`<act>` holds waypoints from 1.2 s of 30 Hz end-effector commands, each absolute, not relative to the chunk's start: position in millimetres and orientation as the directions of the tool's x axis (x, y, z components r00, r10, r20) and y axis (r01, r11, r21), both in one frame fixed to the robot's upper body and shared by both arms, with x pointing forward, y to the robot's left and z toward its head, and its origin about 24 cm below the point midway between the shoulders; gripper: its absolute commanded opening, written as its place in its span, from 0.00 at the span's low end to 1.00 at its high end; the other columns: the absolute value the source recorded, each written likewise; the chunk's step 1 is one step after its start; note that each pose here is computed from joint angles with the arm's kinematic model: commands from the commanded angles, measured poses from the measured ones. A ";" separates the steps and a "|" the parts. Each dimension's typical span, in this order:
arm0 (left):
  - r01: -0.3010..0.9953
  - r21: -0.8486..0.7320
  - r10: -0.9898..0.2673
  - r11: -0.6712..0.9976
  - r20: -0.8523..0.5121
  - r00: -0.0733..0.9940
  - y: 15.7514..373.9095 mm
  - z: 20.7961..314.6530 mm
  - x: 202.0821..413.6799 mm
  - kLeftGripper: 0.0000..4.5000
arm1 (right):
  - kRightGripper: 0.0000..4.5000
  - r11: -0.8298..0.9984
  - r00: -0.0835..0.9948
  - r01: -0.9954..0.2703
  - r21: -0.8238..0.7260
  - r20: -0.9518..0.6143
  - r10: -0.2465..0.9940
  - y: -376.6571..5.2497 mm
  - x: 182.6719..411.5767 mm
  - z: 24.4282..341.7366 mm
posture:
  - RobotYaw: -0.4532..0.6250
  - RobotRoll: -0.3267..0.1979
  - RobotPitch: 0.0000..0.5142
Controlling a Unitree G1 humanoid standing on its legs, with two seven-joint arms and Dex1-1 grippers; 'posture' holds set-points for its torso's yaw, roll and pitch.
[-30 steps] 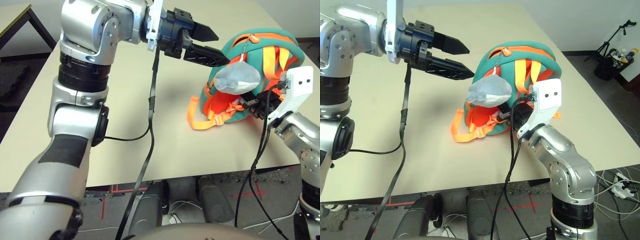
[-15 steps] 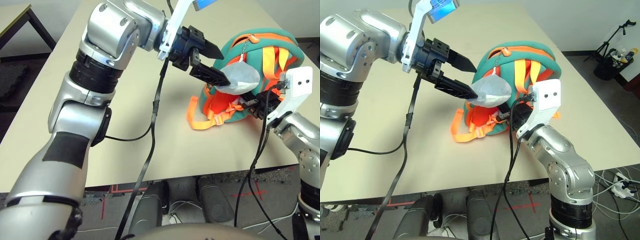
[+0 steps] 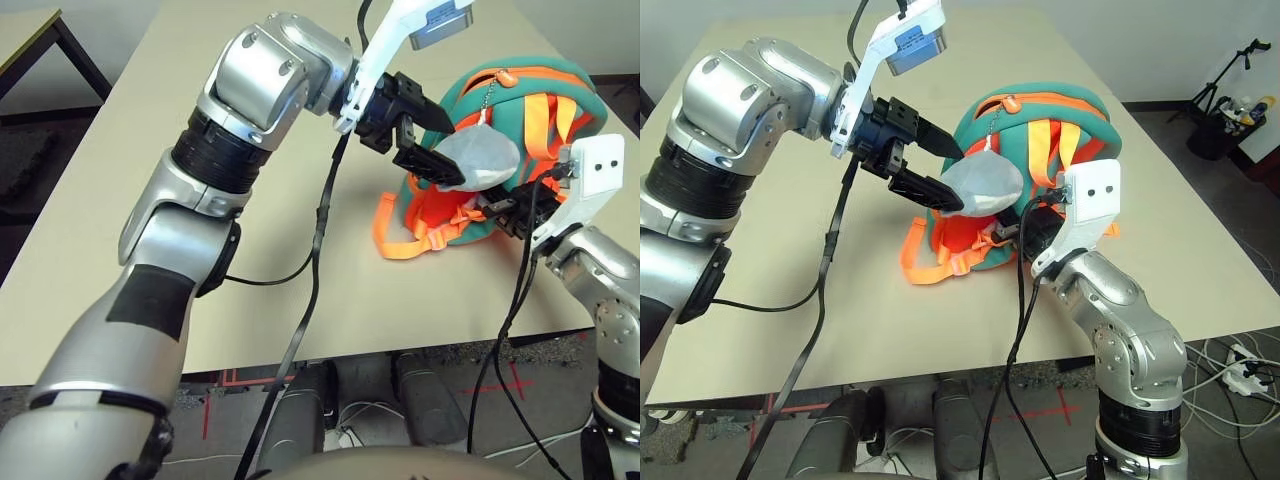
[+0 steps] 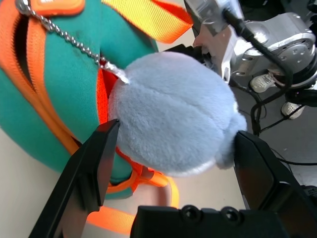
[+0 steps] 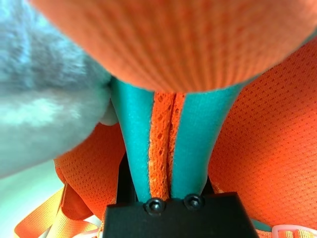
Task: Put the pencil case into the backpack and zip it.
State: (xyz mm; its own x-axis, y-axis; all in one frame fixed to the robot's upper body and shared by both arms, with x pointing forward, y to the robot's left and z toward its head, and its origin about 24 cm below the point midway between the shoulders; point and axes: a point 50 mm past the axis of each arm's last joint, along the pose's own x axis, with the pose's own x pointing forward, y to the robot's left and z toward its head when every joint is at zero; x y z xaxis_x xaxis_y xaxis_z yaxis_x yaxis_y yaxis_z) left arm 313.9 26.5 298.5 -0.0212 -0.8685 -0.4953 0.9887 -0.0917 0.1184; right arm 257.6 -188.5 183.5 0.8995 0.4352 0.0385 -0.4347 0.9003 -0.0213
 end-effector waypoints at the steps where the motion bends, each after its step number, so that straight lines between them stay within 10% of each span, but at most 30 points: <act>1: 0.991 0.114 -0.859 -0.077 -0.511 -0.008 26.2 291.8 318.0 0.93 | 0.04 0.887 0.887 -0.461 -0.020 0.030 0.462 -182.2 257.0 180.8 | 0.28 0.62 0.31; 23: 0.998 0.045 -0.894 -0.053 -0.448 -0.027 48.4 299.0 331.4 0.89 | 0.04 0.884 0.883 -0.468 -0.018 0.029 0.468 -181.4 259.1 179.7 | 0.29 0.62 0.32; 36: 0.982 0.060 -0.895 -0.177 -0.426 -0.135 50.3 305.7 304.9 1.00 | 0.04 0.884 0.883 -0.467 -0.021 0.027 0.468 -182.2 260.1 180.6 | 0.30 0.62 0.32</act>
State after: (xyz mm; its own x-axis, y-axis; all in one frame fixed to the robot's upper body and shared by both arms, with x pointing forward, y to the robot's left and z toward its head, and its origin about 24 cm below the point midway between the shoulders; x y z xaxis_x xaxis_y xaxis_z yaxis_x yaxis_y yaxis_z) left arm 309.7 48.0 304.9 -0.1112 -0.8942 -0.4337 0.9868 -0.1509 0.0581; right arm 259.1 -187.9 183.8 0.8980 0.4379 0.0433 -0.4374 0.8990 -0.0214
